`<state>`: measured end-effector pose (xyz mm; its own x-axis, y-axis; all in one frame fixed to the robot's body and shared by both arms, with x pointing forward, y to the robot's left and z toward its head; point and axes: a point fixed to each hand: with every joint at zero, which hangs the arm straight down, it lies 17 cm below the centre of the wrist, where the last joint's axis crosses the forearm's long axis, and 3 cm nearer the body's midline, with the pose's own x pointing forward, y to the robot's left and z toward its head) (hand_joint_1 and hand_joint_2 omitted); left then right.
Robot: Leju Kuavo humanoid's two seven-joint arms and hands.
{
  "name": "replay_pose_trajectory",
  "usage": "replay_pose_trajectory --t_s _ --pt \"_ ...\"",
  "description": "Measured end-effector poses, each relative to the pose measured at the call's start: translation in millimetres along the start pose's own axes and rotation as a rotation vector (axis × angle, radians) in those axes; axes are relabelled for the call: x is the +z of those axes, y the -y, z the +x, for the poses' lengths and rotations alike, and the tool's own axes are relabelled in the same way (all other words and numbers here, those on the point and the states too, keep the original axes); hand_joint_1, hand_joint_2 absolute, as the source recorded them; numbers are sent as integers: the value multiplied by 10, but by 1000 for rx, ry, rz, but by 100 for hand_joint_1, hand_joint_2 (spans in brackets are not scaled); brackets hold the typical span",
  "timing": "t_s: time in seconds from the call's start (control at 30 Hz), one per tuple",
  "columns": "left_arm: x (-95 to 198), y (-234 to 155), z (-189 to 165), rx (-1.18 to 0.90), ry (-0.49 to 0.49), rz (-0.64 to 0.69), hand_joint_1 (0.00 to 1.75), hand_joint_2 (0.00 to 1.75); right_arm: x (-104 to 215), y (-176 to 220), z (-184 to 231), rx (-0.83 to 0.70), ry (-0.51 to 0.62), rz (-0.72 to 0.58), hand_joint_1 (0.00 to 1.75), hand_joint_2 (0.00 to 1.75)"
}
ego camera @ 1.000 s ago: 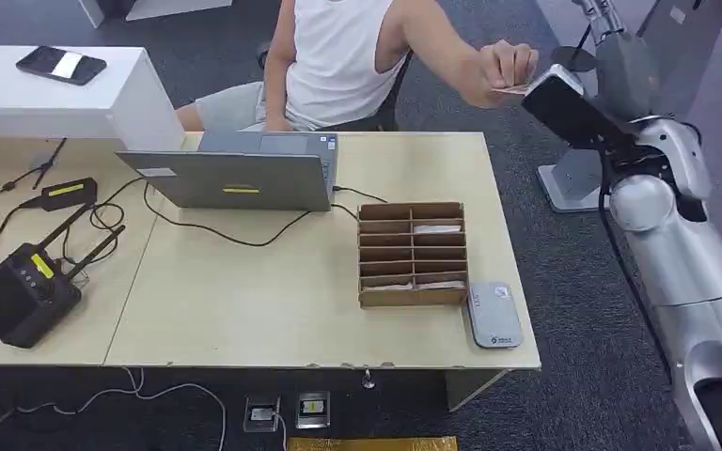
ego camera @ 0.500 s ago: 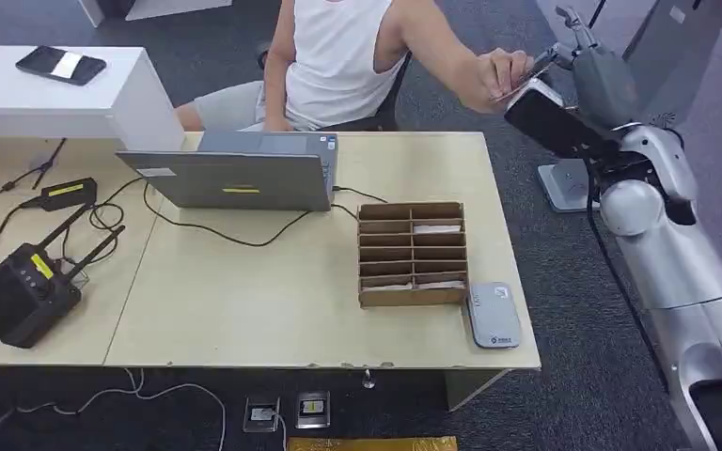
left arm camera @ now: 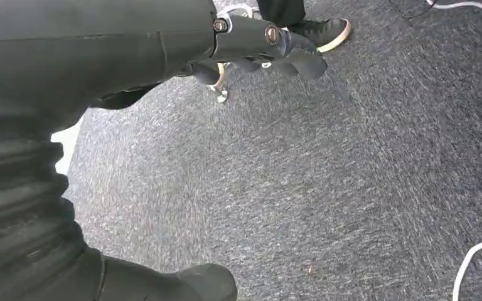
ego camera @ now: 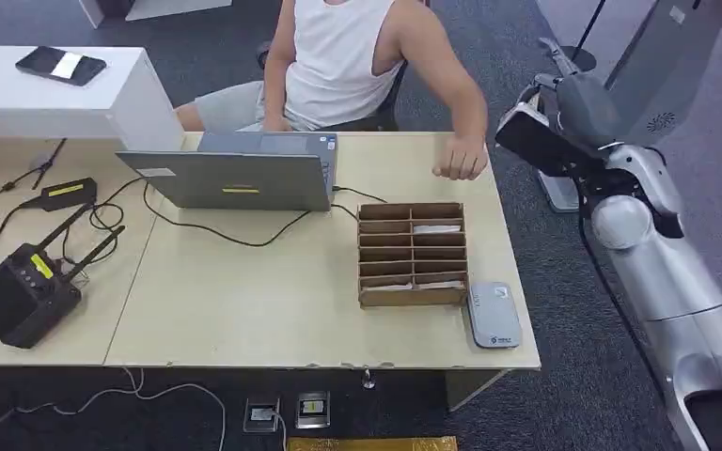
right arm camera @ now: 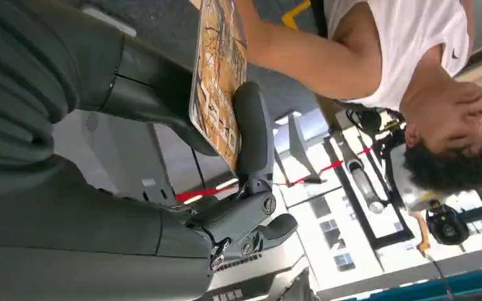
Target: Pass the card to the sensor for recognition and then transmit it.
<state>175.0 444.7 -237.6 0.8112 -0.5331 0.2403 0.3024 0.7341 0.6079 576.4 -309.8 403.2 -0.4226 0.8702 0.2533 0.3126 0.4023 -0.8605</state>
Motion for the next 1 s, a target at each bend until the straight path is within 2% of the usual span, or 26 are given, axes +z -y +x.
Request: replay_pose_trajectory --t_s 0.17,0.47,0.77,1.0 --pt "3 0 -11 -1 -1 2 0 175 179 -327 -94 -63 -23 75 175 175" --pt "12 11 -44 2 -7 2 0 175 839 -1126 -368 -122 -106 230 175 175" --pt "14 16 -51 -5 -6 1 0 175 1279 -1505 -548 -142 -159 303 175 175" --pt "14 11 -50 -2 -7 5 0 175 1396 -1657 -579 -133 -161 334 175 175"
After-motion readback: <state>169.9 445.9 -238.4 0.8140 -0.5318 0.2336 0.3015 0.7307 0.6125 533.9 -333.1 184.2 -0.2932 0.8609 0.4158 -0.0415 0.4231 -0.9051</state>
